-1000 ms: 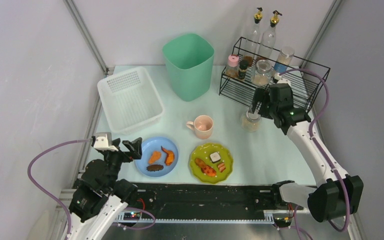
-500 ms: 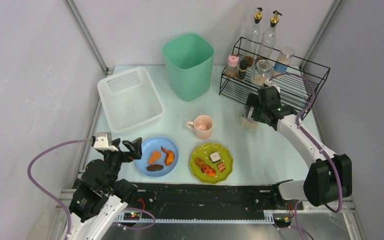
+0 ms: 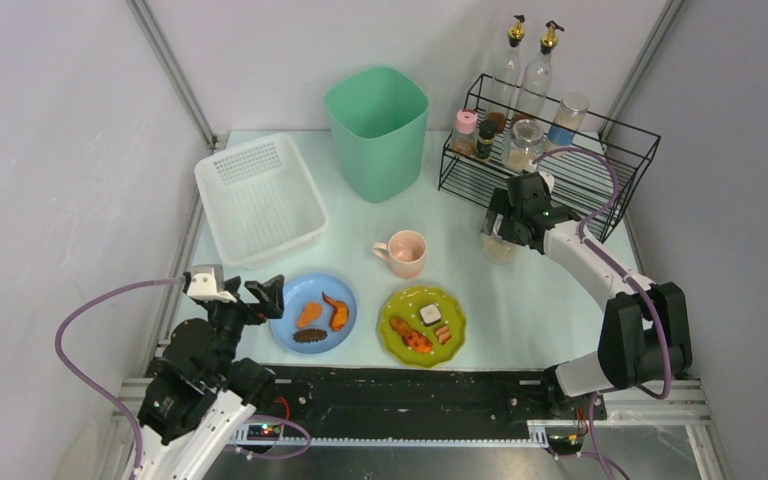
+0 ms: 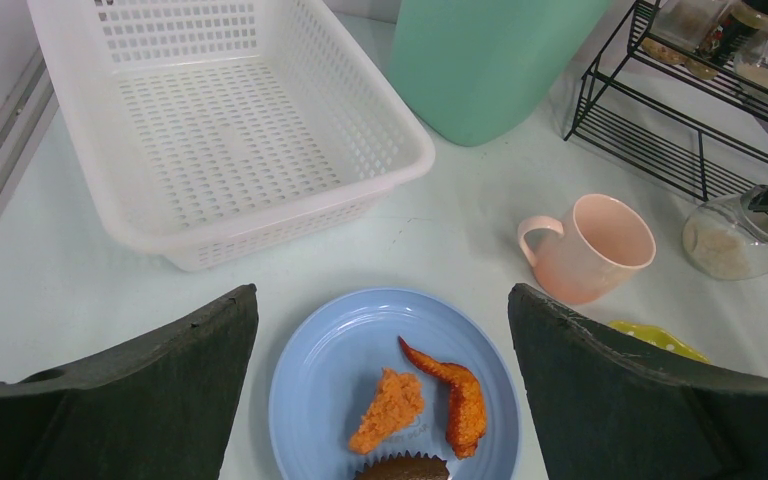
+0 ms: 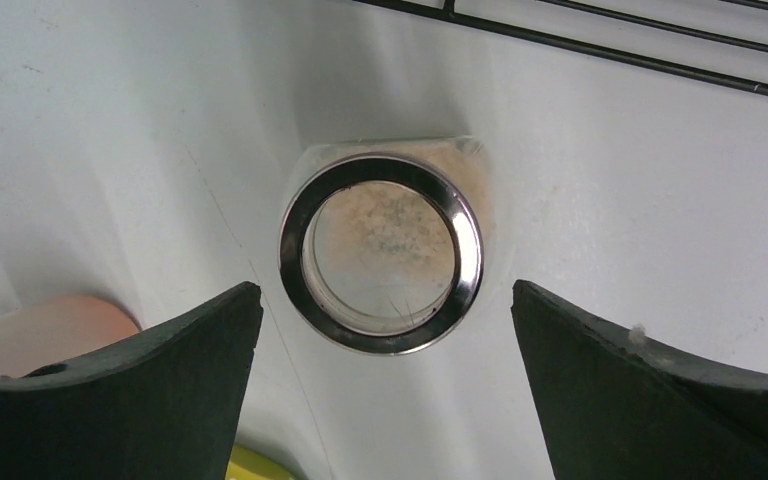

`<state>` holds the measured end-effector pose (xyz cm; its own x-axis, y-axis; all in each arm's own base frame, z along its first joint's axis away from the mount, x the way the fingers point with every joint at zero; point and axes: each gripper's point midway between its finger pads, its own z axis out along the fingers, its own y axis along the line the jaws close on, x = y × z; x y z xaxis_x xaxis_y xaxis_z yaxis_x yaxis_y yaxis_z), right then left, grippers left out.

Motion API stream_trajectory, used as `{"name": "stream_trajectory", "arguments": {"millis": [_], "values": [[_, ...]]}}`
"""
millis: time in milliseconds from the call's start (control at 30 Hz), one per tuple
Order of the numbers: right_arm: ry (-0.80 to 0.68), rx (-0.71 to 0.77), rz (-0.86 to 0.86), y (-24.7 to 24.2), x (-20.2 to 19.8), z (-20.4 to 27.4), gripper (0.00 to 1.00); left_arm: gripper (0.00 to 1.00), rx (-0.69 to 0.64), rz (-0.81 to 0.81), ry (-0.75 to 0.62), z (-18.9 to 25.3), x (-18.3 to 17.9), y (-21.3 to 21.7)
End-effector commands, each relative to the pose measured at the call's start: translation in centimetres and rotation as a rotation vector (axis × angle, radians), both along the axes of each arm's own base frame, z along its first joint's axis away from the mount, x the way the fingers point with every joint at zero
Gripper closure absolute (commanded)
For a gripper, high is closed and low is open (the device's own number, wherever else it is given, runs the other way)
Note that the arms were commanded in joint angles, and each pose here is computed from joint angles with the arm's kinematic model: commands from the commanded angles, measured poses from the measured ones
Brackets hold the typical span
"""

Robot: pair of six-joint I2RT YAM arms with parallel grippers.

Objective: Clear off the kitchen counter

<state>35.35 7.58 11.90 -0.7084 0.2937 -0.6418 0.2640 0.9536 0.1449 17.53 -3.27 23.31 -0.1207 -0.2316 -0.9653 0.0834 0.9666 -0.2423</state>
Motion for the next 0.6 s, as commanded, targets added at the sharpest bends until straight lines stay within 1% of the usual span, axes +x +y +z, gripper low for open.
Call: {"name": "stream_trajectory", "arguments": {"millis": [0, 233, 567], "values": [[-0.045, -0.003, -0.043, -0.20, 1.44, 0.19, 0.00, 0.02, -0.020, 0.002, -0.018, 0.47, 0.22, -0.13], [-0.041, -0.009, -0.047, -0.19, 1.92, -0.52, 0.01, 0.02, -0.018, 0.003, -0.013, 0.40, 0.30, -0.16], [-0.055, -0.027, -0.031, -0.16, 2.29, -0.22, 0.12, 0.02, -0.016, 0.002, -0.009, 0.31, 0.36, -0.22]]}}
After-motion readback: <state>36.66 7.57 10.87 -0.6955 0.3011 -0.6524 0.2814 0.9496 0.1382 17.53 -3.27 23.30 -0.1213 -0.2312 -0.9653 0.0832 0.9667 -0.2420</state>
